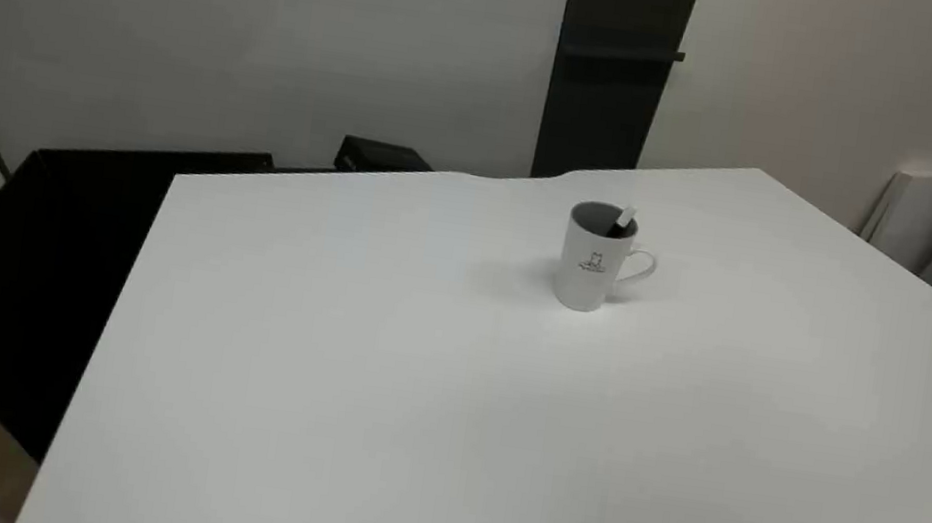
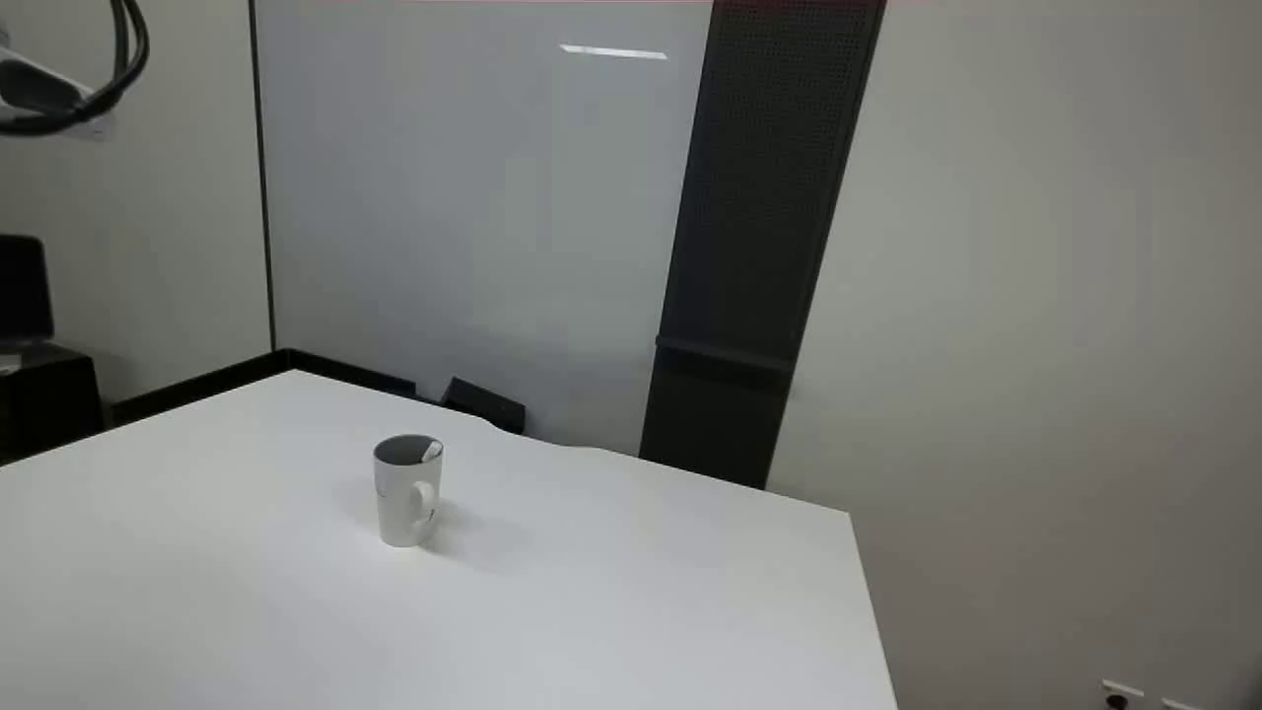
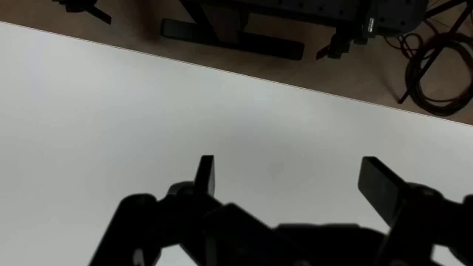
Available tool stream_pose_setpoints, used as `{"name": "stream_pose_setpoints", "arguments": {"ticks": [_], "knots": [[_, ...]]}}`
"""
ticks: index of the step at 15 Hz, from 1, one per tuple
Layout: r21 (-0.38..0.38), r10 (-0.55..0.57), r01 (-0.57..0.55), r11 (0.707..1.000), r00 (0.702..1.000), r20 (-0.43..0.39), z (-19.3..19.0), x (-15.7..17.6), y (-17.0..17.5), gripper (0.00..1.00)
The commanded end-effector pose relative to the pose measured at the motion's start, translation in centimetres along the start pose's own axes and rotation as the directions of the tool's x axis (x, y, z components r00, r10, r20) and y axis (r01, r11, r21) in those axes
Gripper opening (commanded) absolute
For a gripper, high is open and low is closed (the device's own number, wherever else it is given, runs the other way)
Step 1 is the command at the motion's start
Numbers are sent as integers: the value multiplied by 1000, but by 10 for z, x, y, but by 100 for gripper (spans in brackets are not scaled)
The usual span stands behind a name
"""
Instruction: Remove the marker from the mug and place it on the table
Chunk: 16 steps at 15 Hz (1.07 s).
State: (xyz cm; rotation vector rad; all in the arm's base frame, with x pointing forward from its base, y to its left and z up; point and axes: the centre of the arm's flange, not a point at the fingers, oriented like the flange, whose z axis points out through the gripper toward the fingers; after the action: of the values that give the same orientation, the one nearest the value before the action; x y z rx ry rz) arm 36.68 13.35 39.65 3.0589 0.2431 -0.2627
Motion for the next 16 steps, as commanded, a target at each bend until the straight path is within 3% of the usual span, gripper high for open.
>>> {"name": "stream_pose_setpoints", "arguments": {"ticks": [1,14,16], "knots": [[0,0,0,1000,1000,0,0,0,0,100],[0,0,0,1000,1000,0,0,0,0,100],[13,8,-8,1000,1000,14,0,16,11,100]]}}
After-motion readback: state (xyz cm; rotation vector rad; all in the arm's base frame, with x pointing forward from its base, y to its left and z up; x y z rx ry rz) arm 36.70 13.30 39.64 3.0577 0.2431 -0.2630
